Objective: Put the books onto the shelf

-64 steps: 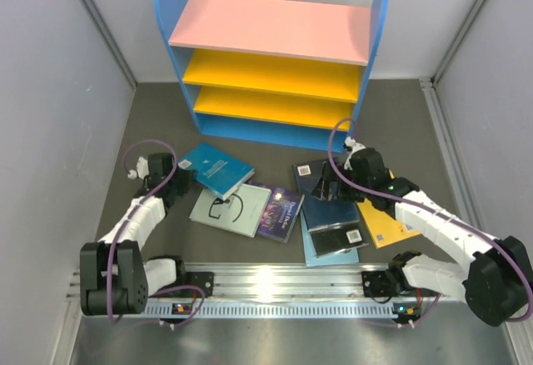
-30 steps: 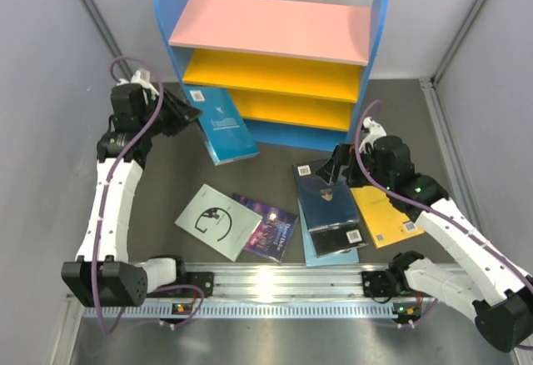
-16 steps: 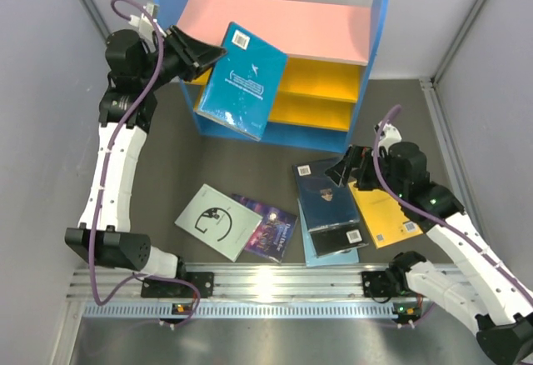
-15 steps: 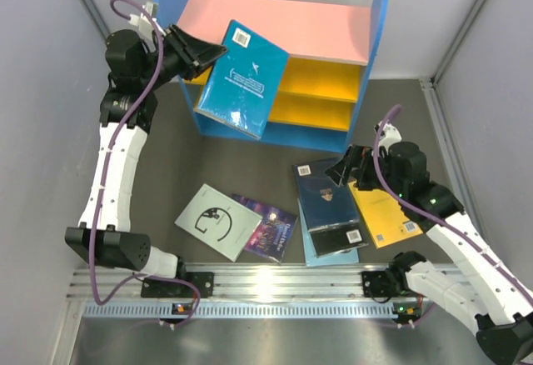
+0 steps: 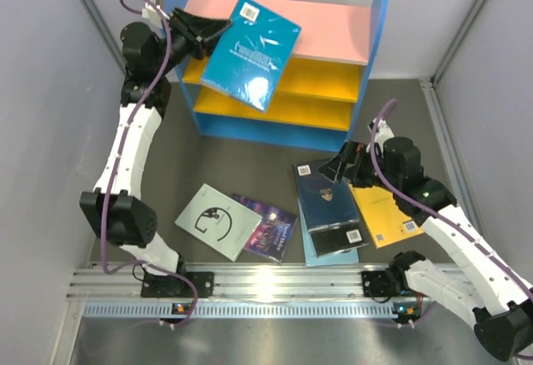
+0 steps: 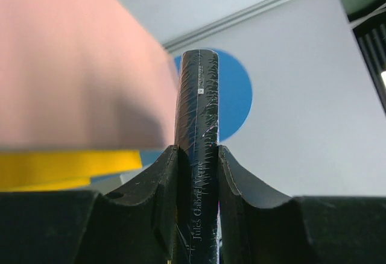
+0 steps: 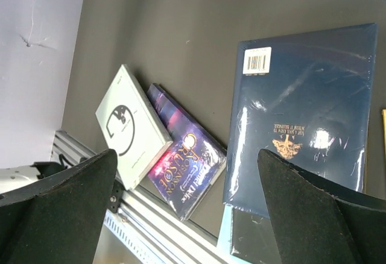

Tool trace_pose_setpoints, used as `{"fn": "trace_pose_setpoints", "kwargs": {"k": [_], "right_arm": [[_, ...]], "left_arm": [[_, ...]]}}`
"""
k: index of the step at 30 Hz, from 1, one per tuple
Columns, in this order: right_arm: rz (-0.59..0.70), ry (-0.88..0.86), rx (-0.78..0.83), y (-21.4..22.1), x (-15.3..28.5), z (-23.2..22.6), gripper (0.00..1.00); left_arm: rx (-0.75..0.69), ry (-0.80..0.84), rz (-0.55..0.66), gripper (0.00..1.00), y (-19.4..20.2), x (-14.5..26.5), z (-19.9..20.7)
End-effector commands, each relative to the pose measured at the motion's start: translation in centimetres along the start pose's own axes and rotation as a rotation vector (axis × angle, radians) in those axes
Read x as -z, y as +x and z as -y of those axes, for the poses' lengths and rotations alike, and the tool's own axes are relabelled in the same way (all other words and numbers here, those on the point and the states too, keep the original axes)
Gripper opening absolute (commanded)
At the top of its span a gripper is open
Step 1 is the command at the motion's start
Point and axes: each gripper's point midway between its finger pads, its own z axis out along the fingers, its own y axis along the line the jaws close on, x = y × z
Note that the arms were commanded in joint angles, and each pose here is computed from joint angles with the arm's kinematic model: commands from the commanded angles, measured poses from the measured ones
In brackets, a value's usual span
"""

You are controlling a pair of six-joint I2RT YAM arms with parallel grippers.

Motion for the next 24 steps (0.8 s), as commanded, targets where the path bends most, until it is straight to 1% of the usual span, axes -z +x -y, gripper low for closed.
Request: {"fn": "trace_pose_setpoints", "kwargs": {"k": [1, 2, 4, 5, 6, 7, 8, 9, 13, 14, 15, 18, 21, 24], "right_arm": [[0.051, -0.057, 0.0, -1.6, -0.2, -1.3, 1.0], [0.051, -0.057, 0.0, -1.6, -0.2, -1.3, 1.0], [0.051, -0.049, -0.003, -1.5, -0.2, -1.1, 1.0], [0.049, -0.047, -0.005, -1.5, -0.3, -1.0, 1.0], [0.048, -0.046, -0.007, -1.5, -0.4, -1.0, 1.0], [0.047, -0.046, -0.009, -1.5, -0.5, -1.0, 1.0], [0.048, -0.047, -0.01, -1.6, -0.6, -1.1, 1.0], [0.039, -0.044, -0.014, -1.4, -0.9, -1.0, 1.0], [0.038, -0.037, -0.013, -1.9, -1.4, -1.0, 1.0], [0.039, -0.038, -0.011, -1.9, -1.4, -1.0, 1.0], [0.034, -0.033, -0.01, -1.9, -1.6, -0.9, 1.0], [0.03, -0.028, -0.014, -2.2, -1.9, -0.9, 1.0], [0.027, -0.026, -0.006, -2.4, -2.1, -0.9, 1.0], [0.022, -0.018, 0.003, -2.4, -2.1, -0.7, 1.0]], "left_arm": [[-0.061, 0.287, 0.148, 0.0, -4.0, 0.3, 10.2], [-0.07, 0.305, 0.156, 0.0, -4.3, 0.2, 11.3], [-0.04, 0.28, 0.178, 0.0, -5.2, -1.4, 9.6], [-0.043, 0.291, 0.189, 0.0, -5.6, -1.7, 10.1], [-0.017, 0.272, 0.206, 0.0, -6.1, -2.9, 8.6], [-0.003, 0.267, 0.205, 0.0, -6.0, -3.8, 8.2], [-0.005, 0.286, 0.213, 0.0, -6.2, -4.2, 8.9], [0.02, 0.258, 0.222, 0.0, -6.6, -5.9, 6.9], [0.061, 0.223, 0.225, 0.0, -6.4, -10.3, 4.8], [0.062, 0.26, 0.23, 0.0, -6.5, -10.5, 6.1], [0.102, 0.235, 0.224, 0.0, -6.4, -12.2, 3.6], [0.148, 0.233, 0.215, 0.0, -4.9, -14.2, 2.0], [0.148, 0.224, 0.178, 0.0, -2.6, -15.8, 1.1], [0.15, 0.241, 0.109, 0.0, 0.3, -16.9, 0.9]]}}
